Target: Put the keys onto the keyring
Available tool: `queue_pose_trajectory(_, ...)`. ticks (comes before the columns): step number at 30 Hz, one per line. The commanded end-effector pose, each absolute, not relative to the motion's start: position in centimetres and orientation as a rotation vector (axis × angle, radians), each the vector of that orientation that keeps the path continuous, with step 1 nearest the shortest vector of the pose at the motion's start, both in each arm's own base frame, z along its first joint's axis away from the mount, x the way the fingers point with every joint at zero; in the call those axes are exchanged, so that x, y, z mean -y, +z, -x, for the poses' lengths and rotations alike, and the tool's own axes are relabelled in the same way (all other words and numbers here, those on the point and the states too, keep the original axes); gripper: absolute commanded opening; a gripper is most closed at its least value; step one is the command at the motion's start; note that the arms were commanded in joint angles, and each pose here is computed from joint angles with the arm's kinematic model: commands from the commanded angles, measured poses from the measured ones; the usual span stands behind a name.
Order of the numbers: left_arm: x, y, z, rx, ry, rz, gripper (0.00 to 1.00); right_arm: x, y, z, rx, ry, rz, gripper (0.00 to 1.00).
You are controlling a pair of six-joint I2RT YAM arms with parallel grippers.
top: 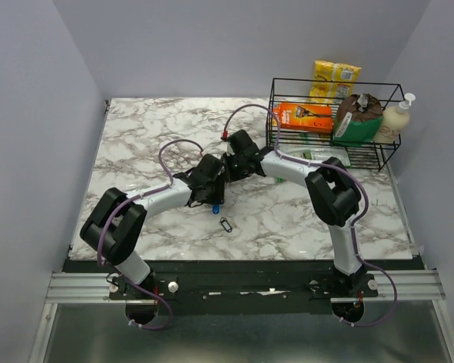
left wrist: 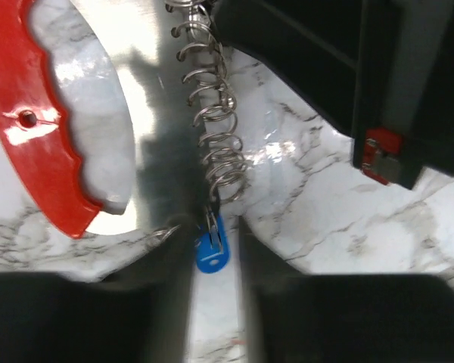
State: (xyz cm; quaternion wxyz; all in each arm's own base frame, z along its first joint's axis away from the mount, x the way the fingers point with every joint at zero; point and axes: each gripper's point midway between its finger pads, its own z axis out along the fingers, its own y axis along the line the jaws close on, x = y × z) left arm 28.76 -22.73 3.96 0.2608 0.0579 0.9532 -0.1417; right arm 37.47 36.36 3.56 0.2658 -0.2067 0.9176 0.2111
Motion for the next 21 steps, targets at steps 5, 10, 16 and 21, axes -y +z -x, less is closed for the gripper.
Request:
queue_pose_trajectory(5, 22.4, 9.0, -29.8, -2.432, -0.404, -0.112, 0.73, -33.7, 8.4, -35.5, -2.414, 0.551, 0.513, 0.08)
queue_pose_trajectory(10, 21.8, 12.1, -29.7, -2.332, -0.437, -0.093, 0.77, -33.2, 10.1, -34.3, -2.38, 0.589, 0.507, 0.17)
queue_pose_trajectory(16, 20.8, 14.3, -29.5, -2.267, -0.44, -0.086, 0.82, -33.6, 10.3, -31.9, -2.357, 0.72, 0.581, 0.36)
queue_pose_trajectory(21, 19.0, 14.3, -29.8, -2.259, -0.411, -0.074, 0.82, -34.2, 10.3, -30.5, -2.321, 0.811, 0.647, 0.54)
